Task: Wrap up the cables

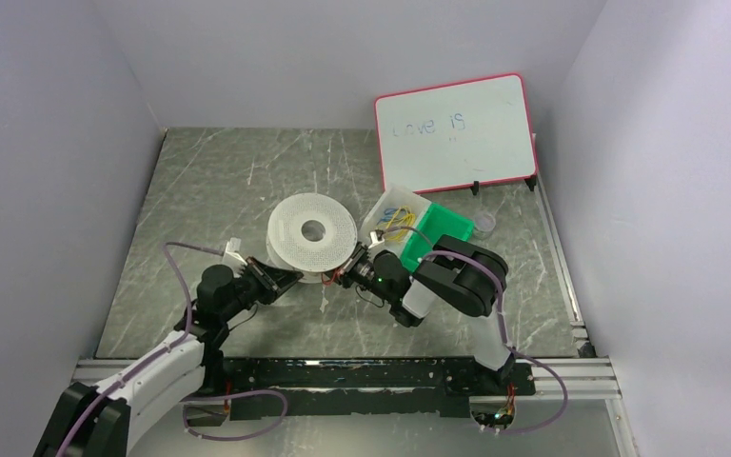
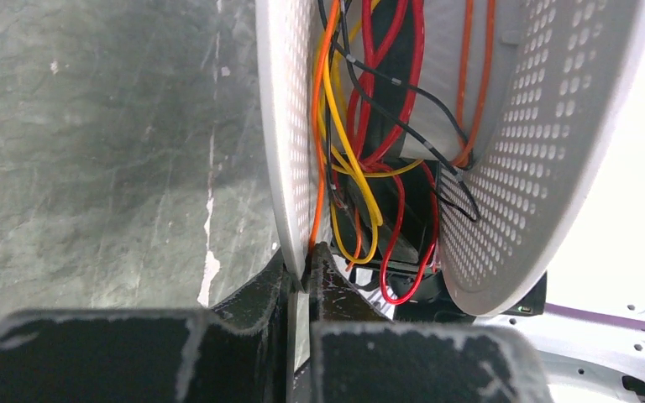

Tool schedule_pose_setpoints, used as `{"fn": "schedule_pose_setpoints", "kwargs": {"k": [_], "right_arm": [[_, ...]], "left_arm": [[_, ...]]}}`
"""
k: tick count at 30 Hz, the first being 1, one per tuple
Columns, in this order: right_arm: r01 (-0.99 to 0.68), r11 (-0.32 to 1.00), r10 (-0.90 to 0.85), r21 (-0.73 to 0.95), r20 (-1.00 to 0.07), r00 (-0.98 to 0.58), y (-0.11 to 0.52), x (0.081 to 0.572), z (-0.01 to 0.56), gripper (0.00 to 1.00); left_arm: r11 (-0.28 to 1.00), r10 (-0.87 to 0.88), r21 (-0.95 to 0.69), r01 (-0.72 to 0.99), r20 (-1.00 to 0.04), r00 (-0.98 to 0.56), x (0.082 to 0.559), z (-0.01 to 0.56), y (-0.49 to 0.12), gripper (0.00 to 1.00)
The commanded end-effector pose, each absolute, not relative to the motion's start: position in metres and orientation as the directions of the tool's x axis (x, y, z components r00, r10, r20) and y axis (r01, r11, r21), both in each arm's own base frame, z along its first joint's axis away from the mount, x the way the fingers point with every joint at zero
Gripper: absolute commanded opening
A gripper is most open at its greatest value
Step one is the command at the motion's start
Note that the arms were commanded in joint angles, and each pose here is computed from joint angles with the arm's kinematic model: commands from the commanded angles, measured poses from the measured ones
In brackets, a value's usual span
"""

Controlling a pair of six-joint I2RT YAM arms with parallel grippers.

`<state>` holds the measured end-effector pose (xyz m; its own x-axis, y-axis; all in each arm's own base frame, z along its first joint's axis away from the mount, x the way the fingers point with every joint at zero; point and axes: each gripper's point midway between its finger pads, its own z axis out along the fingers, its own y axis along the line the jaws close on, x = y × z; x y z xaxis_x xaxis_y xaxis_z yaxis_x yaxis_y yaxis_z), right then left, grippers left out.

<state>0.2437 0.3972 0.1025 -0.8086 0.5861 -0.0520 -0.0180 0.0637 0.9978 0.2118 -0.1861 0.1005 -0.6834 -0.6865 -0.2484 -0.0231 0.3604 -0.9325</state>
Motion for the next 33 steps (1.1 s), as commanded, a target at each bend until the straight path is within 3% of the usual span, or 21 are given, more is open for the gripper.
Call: {"fn": "schedule_pose_setpoints", "kwargs": {"k": [1, 13, 28, 33], "right_arm": [[-0.054, 0.072, 0.432, 0.996, -0.08, -0.898, 0.421, 0.201, 0.102, 0.02], [0.025, 0.155, 0.455, 0.988, -0.048, -0.889, 0.405, 0.197, 0.064, 0.17], [0.087, 0.206, 0.481, 0.975, -0.023, -0.877, 0.382, 0.187, 0.042, 0.27], [0.096, 0.245, 0.499, 0.965, -0.041, -0.865, 0.369, 0.184, 0.035, 0.3]], "left_arm": [[0.349, -0.572, -0.933, 0.084, -0.283, -0.769, 0.194, 0.11, -0.205, 0.07], [0.391, -0.549, -0.919, 0.053, -0.279, -0.788, 0.198, 0.09, -0.207, 0.11], [0.438, -0.538, -0.899, 0.024, -0.283, -0.794, 0.205, 0.076, -0.207, 0.28], [0.453, -0.539, -0.891, 0.014, -0.286, -0.792, 0.21, 0.072, -0.207, 0.28]]}}
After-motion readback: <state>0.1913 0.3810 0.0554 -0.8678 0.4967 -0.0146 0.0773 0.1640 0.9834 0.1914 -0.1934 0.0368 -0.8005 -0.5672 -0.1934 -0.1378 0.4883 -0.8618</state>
